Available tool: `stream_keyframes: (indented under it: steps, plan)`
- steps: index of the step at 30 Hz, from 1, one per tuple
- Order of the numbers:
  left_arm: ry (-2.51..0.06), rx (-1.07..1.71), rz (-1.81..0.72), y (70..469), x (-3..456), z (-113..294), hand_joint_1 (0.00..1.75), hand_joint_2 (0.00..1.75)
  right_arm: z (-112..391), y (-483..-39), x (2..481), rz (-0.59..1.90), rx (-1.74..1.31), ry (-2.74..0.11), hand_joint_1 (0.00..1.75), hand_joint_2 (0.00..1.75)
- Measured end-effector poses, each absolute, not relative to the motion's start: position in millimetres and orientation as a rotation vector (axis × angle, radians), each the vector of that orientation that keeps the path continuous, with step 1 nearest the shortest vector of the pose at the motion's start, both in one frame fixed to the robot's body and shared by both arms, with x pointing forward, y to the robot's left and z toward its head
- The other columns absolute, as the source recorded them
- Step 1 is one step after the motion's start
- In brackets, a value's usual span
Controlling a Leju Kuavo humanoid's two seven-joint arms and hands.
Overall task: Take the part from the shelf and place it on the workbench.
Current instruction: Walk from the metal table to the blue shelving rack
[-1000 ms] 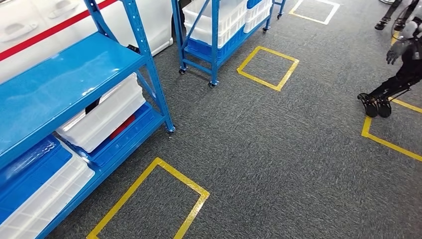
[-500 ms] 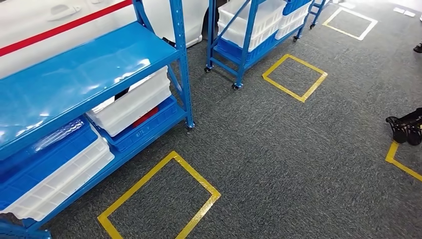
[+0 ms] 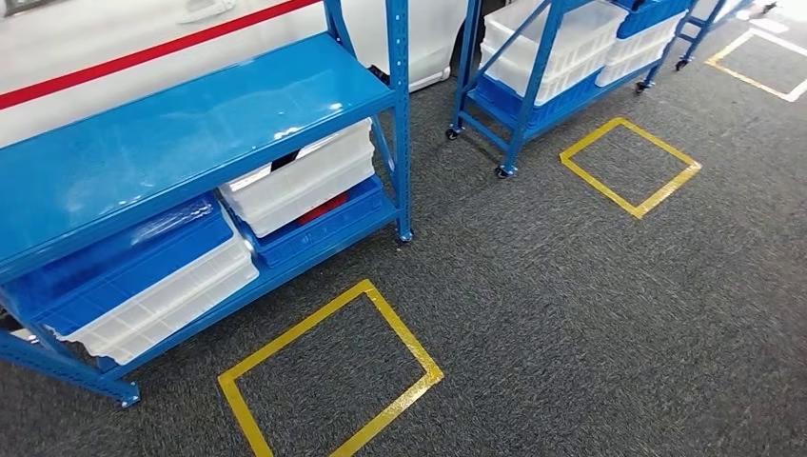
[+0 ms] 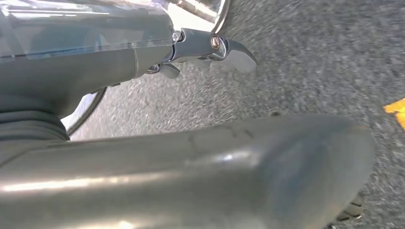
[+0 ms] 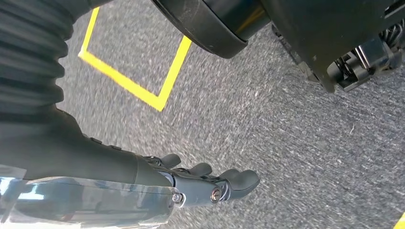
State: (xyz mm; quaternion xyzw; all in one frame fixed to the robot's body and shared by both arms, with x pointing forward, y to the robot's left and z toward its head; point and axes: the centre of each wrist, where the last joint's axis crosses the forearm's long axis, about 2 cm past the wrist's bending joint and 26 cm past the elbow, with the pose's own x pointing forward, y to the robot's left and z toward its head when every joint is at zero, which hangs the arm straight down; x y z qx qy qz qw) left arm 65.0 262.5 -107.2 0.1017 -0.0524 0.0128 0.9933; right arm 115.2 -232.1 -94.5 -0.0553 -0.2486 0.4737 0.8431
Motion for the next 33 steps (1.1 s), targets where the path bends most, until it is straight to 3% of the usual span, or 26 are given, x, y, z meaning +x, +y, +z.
stream_keyframes:
  steps: [33]
  plan:
    - [-0.097, 0.195, 0.031, 256.1, 64.8, -106.8, 0.00, 0.00, -94.0, -232.7, 117.4, 1.021, -0.114, -0.518, 0.00, 1.75]
